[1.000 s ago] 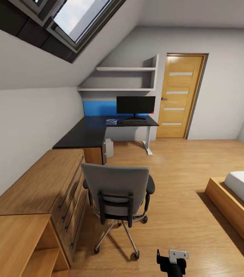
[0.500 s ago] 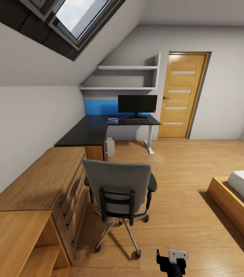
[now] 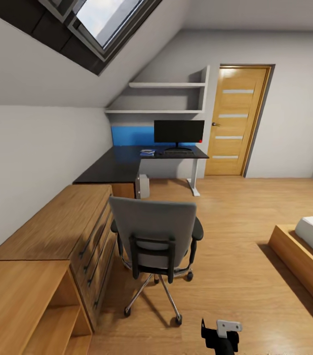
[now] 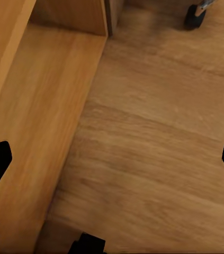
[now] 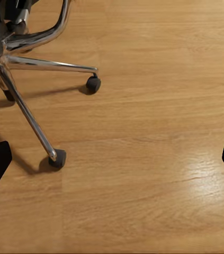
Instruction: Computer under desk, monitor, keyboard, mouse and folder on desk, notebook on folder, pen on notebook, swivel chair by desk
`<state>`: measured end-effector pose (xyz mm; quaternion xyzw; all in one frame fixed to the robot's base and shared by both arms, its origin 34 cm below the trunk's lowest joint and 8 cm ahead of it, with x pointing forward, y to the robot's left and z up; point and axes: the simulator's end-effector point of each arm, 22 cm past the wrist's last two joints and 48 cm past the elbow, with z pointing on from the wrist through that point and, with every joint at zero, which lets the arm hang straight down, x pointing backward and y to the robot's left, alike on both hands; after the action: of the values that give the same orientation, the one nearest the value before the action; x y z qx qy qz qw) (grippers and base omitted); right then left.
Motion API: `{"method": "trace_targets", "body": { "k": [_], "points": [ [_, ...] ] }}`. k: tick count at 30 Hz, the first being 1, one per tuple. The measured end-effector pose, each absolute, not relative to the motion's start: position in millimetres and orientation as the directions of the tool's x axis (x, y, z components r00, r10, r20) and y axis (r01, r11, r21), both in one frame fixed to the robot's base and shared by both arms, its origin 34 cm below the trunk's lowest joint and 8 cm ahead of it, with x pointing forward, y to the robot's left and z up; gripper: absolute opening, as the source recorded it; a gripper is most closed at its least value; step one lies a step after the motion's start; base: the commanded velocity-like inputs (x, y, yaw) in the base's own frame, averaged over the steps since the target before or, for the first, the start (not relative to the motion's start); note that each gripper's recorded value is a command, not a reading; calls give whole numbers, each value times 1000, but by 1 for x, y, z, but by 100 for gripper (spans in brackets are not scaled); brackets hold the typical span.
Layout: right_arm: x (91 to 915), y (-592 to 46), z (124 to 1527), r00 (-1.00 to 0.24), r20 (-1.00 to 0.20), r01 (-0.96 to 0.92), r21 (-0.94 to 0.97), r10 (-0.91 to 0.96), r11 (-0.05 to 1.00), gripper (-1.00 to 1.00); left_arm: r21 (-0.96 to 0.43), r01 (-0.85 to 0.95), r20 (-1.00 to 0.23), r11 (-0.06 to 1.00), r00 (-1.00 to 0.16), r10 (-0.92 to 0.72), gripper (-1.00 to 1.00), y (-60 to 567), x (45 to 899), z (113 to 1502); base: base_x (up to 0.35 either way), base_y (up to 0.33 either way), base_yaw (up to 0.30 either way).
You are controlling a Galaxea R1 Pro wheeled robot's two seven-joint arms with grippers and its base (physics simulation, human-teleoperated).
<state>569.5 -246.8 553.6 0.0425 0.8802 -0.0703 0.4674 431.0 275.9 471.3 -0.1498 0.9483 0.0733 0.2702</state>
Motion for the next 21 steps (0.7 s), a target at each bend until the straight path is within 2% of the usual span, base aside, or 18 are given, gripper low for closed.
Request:
{"method": "trace_targets", "body": {
  "k": [21],
  "points": [
    [567,-247,517,-548,-836,141,-83,8,986,100,60,-320,-523,945,-817,-244,100,274,423,430,-5,0,0]
  ]
}}
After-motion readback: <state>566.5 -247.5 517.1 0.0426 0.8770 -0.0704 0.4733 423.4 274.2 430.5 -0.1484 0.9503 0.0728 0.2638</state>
